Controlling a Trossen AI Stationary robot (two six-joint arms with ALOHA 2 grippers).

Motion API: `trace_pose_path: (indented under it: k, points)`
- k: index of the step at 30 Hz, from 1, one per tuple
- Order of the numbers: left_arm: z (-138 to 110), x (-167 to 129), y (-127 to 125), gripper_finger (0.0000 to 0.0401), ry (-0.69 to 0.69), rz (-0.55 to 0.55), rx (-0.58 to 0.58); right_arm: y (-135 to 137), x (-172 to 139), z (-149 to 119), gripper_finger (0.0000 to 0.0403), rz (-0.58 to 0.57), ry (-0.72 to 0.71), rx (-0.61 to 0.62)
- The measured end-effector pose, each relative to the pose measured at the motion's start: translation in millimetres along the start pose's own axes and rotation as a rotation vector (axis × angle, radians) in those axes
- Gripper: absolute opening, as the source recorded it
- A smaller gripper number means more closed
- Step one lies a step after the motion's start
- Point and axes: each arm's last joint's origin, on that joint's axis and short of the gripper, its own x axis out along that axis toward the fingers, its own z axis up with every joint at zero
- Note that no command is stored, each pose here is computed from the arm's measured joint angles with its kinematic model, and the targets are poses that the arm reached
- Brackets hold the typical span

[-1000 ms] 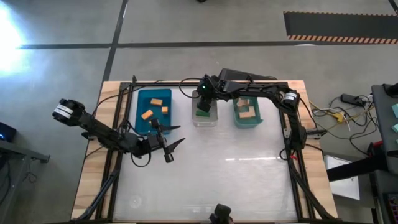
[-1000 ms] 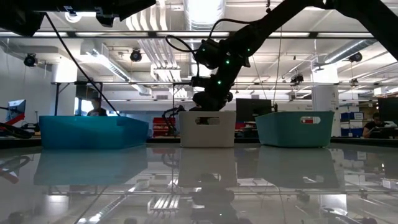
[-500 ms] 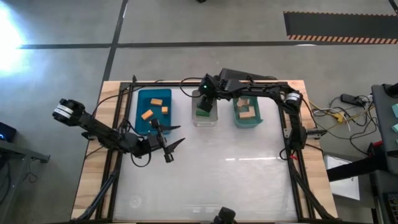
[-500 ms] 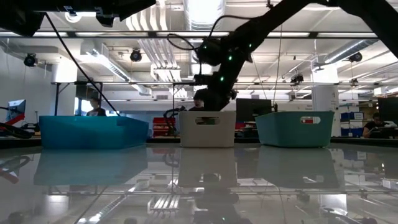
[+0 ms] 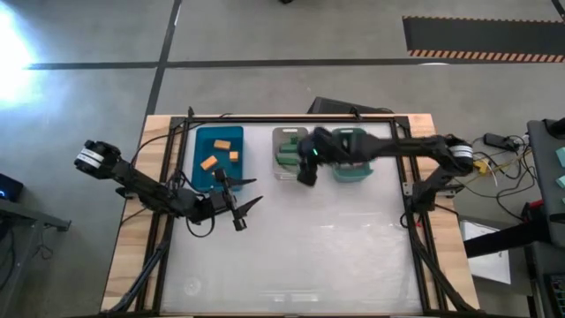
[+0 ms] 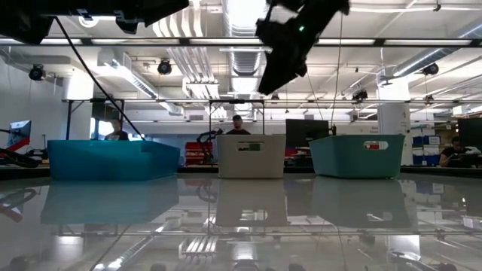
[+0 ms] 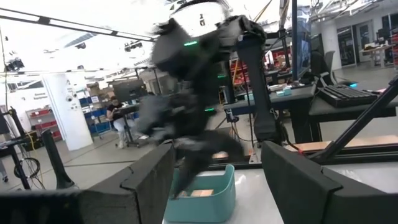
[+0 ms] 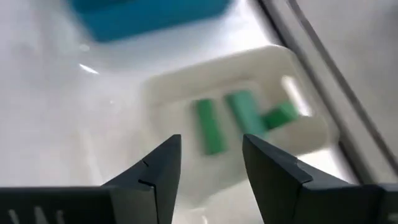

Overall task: Sort & place blocks by color
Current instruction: Return to Home Position

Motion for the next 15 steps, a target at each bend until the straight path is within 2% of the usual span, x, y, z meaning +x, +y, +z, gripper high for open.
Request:
trace_pose_path:
  k: [4,9,12,15]
  points:
    - [-1,-1,0,0.0223,0.004,-0.002,0.004,38,-17,-26,0.015,0.089,-0.096,-0.014]
    - [-3,-2,0,0.0223,0.009,-0.005,-0.033,76,-21,-65,0.0138,0.205,-0.241,-0.061]
    - [-4,-3,-1,0.0223,0.025,-0.016,-0.029,88,-21,-90,0.0132,0.253,-0.31,-0.125]
    - [-5,-8,0,0.0223,0.095,-0.053,-0.002,86,-22,-113,0.0126,0.266,-0.365,-0.159]
